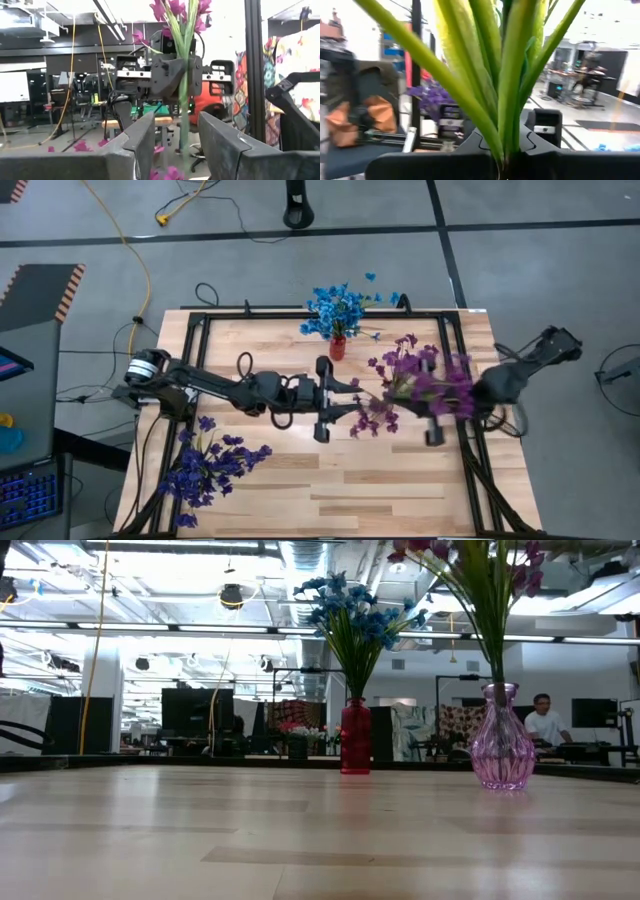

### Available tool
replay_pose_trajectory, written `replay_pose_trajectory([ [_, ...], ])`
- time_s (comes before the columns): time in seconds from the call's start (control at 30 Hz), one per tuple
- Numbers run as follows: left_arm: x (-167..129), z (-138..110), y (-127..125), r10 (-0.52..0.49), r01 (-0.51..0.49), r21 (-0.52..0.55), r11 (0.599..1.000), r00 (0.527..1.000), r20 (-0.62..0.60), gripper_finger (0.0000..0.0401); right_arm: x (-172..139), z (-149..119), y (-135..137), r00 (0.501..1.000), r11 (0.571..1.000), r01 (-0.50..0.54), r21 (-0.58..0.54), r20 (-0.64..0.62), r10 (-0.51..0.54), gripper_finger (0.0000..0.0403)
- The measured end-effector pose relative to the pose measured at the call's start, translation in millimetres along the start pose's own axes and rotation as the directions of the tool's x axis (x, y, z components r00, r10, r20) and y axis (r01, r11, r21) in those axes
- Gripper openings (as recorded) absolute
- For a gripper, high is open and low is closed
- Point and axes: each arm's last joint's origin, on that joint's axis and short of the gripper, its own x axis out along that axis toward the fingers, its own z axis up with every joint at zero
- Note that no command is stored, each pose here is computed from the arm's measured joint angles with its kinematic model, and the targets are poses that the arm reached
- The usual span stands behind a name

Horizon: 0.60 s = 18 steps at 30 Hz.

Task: Sort flowers into vase by color
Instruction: Put the violet flowers into the violet vase

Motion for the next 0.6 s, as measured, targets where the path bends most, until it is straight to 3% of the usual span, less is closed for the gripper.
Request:
replay_pose_trajectory([
  [0.23, -17, 39, 6, 0.021, -0.016, 0.056, 0.998, 0.995, -0.096, 0.0127, -41, 23, -3, 0.99, 0.986, -0.125, 0.105, 0.08, 0.117, 0.0033],
  [0.43, -26, 51, 6, 0.007, 0.001, 0.052, 0.999, 0.988, -0.153, 0.0111, -61, 34, -14, 0.991, 0.989, -0.076, 0.129, 0.117, 0.061, 0.0033],
  [0.6, -33, 56, 6, 0.005, 0.01, 0.068, 0.998, 0.975, -0.221, 0.0101, -76, 38, -22, 0.987, 0.983, -0.112, 0.143, 0.127, 0.094, 0.0033],
])
